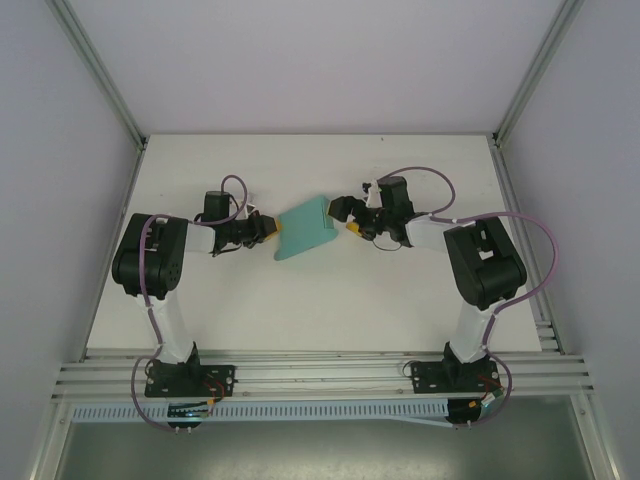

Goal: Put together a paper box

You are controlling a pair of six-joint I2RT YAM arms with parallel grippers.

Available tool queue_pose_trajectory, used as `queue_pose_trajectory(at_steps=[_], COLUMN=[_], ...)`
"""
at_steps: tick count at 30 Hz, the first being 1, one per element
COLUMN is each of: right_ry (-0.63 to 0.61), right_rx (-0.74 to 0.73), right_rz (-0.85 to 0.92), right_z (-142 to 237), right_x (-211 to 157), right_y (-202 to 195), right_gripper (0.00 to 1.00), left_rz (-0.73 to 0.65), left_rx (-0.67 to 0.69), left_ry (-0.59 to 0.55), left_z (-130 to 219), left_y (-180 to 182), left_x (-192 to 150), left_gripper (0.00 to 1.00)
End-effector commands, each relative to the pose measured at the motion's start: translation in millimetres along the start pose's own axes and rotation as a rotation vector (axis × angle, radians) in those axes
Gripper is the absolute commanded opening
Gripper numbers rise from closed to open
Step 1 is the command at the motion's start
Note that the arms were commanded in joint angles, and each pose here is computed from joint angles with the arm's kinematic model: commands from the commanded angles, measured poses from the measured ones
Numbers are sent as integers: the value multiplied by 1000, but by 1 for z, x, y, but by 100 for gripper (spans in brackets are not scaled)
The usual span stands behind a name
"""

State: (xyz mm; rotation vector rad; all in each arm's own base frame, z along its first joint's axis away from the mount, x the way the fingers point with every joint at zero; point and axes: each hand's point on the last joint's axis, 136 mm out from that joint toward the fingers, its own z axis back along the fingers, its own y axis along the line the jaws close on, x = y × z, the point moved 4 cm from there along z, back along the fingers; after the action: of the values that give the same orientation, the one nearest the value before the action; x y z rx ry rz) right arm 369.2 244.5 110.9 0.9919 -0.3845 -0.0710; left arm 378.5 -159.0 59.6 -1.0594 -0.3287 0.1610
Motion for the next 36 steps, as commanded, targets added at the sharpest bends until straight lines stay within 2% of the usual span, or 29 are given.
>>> queue_pose_trajectory(at_steps=[1, 7, 15, 27, 33, 36], right_ry=[-8, -9, 22, 19, 85, 92], right_rx=[68, 143, 174, 200, 202, 198], right_rz=[8, -1, 36, 91, 88, 81], right_z=[7, 5, -4, 2, -12, -14], right_x=[3, 6, 4, 10, 2, 1], right_y=[17, 27, 40, 61, 63, 61], right_gripper=[98, 98, 96, 96, 89, 80], left_rz=[57, 49, 17, -40, -43, -71], left_rx=[88, 92, 86, 45, 27, 20], left_ry=[51, 49, 47, 33, 42, 30], left_z=[-4, -3, -2, 1, 0, 2], left_y=[21, 18, 11, -11, -12, -19], left_x=[-19, -18, -13, 2, 2, 4], left_gripper=[5, 5, 7, 10, 10, 12])
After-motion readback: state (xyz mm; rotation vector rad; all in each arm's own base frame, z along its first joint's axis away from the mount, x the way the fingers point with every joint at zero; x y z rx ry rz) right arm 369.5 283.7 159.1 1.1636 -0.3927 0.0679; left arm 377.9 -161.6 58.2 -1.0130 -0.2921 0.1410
